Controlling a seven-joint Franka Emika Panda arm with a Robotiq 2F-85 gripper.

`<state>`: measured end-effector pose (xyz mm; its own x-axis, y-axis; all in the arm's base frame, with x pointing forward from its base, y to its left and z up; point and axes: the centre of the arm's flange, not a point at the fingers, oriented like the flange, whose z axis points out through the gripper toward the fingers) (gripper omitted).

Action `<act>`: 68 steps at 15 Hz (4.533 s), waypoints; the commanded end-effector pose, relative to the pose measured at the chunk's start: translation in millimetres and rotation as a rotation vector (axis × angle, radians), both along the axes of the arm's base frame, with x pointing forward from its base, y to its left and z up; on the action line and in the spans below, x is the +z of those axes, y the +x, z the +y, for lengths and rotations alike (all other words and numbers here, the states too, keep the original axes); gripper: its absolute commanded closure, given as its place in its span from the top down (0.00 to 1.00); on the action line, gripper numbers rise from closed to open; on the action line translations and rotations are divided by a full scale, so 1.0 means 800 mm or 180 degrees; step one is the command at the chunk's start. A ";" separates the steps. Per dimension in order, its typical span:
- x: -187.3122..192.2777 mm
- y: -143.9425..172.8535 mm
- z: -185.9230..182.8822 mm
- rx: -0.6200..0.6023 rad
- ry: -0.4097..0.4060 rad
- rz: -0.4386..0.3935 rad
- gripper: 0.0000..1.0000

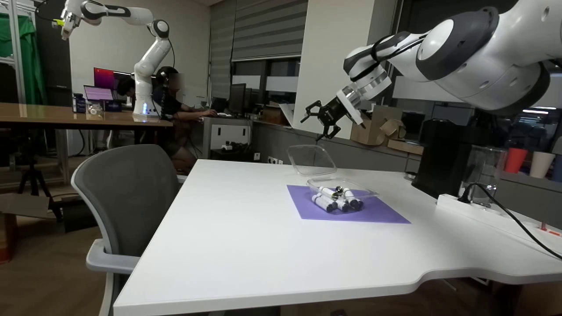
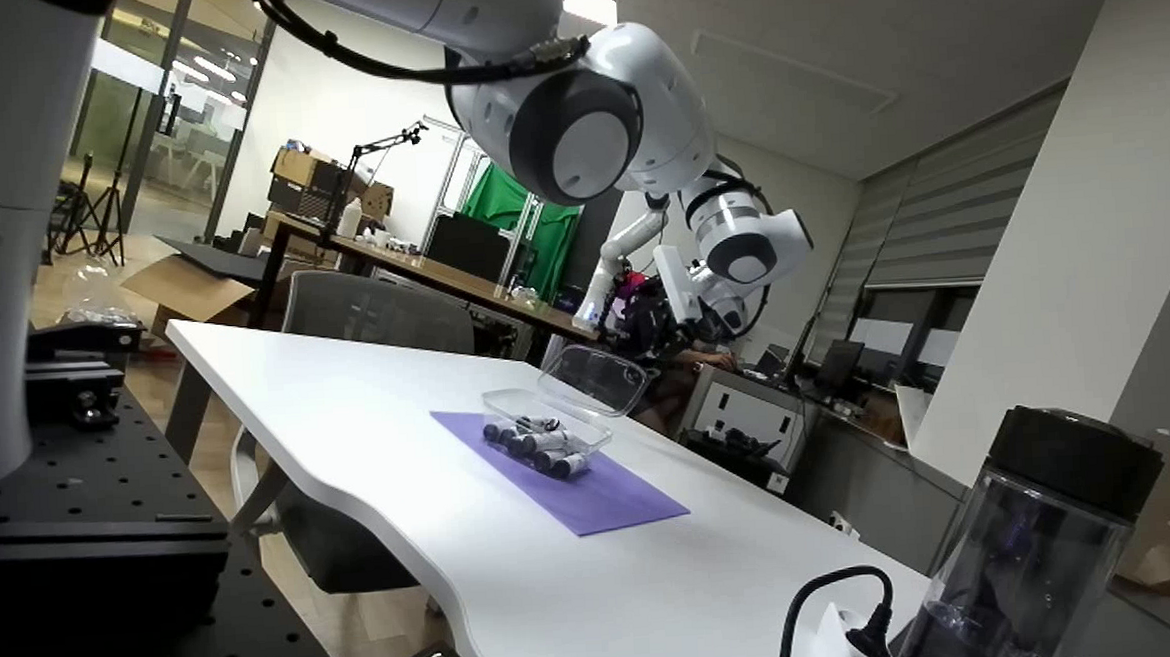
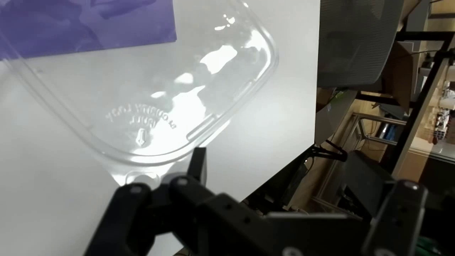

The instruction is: Close the box

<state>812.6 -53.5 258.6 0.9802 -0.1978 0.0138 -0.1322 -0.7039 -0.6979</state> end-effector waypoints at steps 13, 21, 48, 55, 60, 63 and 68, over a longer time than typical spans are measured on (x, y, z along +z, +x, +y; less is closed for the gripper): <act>0.045 -0.004 -0.070 0.0137 -0.0365 0.0317 1.00; -0.098 0.013 -0.139 -0.0323 -0.0822 0.0174 1.00; -0.203 0.005 -0.132 -0.0904 0.1560 -0.0116 1.00; -0.204 -0.004 -0.139 -0.0689 0.2191 0.0191 1.00; -0.211 -0.020 -0.111 0.0071 0.2549 0.0607 1.00; -0.200 -0.032 -0.108 0.0425 0.2605 0.0549 1.00; -0.166 -0.041 -0.116 0.0733 0.2507 0.0357 1.00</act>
<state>728.1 -120.1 126.3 0.9797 0.0671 -0.1886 -0.1888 -0.0044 -0.9820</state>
